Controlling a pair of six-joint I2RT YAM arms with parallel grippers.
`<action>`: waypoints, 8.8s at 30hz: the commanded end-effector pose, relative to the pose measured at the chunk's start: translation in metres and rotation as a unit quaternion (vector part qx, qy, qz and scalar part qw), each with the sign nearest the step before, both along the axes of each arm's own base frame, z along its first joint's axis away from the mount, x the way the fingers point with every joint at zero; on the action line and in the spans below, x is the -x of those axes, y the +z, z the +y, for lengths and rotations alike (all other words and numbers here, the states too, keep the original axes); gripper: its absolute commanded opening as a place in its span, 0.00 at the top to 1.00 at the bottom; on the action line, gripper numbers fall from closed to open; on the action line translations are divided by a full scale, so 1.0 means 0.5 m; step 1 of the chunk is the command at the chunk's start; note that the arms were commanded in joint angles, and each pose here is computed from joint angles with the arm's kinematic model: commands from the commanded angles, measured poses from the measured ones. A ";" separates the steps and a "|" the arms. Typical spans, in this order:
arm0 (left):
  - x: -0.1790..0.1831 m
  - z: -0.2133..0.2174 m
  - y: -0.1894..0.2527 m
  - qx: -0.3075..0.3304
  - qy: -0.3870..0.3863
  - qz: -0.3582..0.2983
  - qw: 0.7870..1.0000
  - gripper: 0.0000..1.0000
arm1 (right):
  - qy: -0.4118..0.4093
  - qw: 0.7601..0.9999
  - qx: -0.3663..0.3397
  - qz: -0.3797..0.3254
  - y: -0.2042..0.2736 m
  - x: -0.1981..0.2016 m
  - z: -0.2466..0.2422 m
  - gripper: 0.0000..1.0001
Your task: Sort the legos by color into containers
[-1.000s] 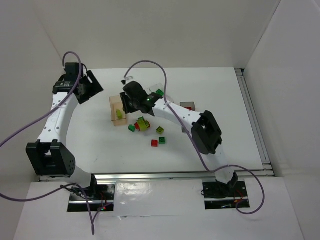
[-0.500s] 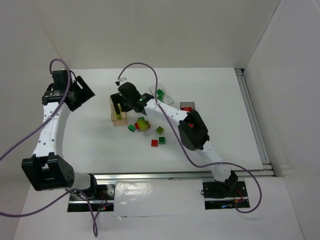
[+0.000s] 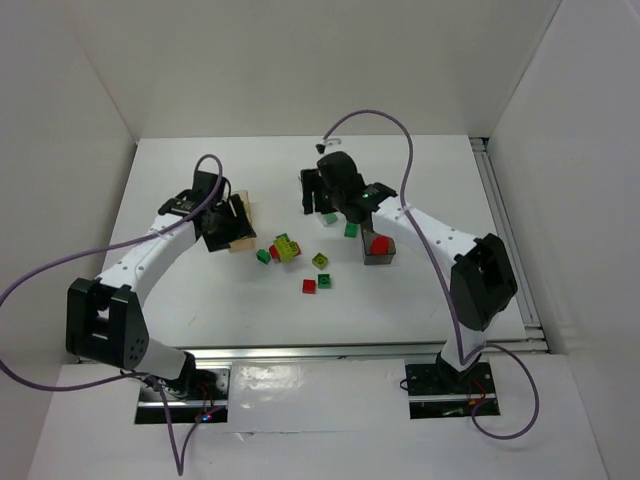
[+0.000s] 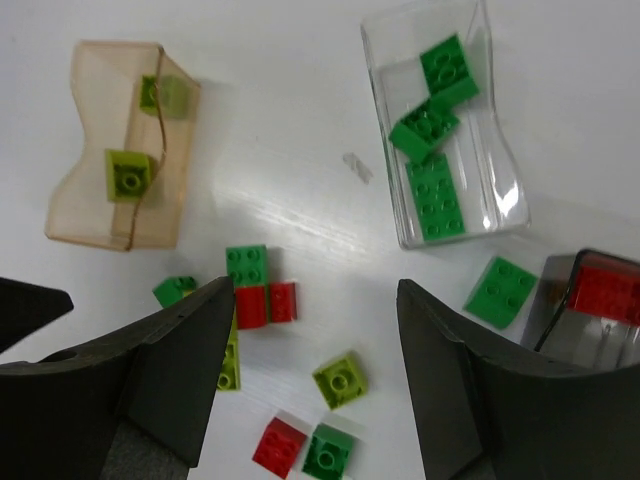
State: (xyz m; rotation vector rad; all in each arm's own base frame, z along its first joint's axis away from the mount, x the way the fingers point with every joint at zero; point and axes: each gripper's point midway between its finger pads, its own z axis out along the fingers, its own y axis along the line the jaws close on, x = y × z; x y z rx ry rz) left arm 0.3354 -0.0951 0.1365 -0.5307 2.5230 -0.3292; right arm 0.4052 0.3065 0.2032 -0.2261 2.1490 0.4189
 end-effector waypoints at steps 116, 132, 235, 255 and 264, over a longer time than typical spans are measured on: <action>-0.145 -0.025 0.163 -0.021 -0.001 -0.109 0.994 0.11 | 0.017 0.980 0.136 0.145 -0.323 0.123 -0.025 0.07; -0.115 0.095 0.140 -0.030 0.058 -0.091 0.994 0.13 | -0.003 0.993 0.089 0.075 -0.177 0.106 -0.010 0.66; -0.050 -0.257 -0.060 -0.116 -0.248 0.036 0.961 0.08 | -0.254 0.965 0.045 0.040 -0.094 0.048 -0.267 0.24; -0.065 -0.281 -0.068 -0.164 -0.262 0.025 0.951 0.38 | -0.235 0.970 0.032 0.058 -0.097 0.080 -0.246 0.24; -0.066 -0.273 -0.067 -0.201 -0.266 0.033 0.942 0.50 | -0.230 0.971 0.023 0.068 -0.099 0.086 -0.253 0.24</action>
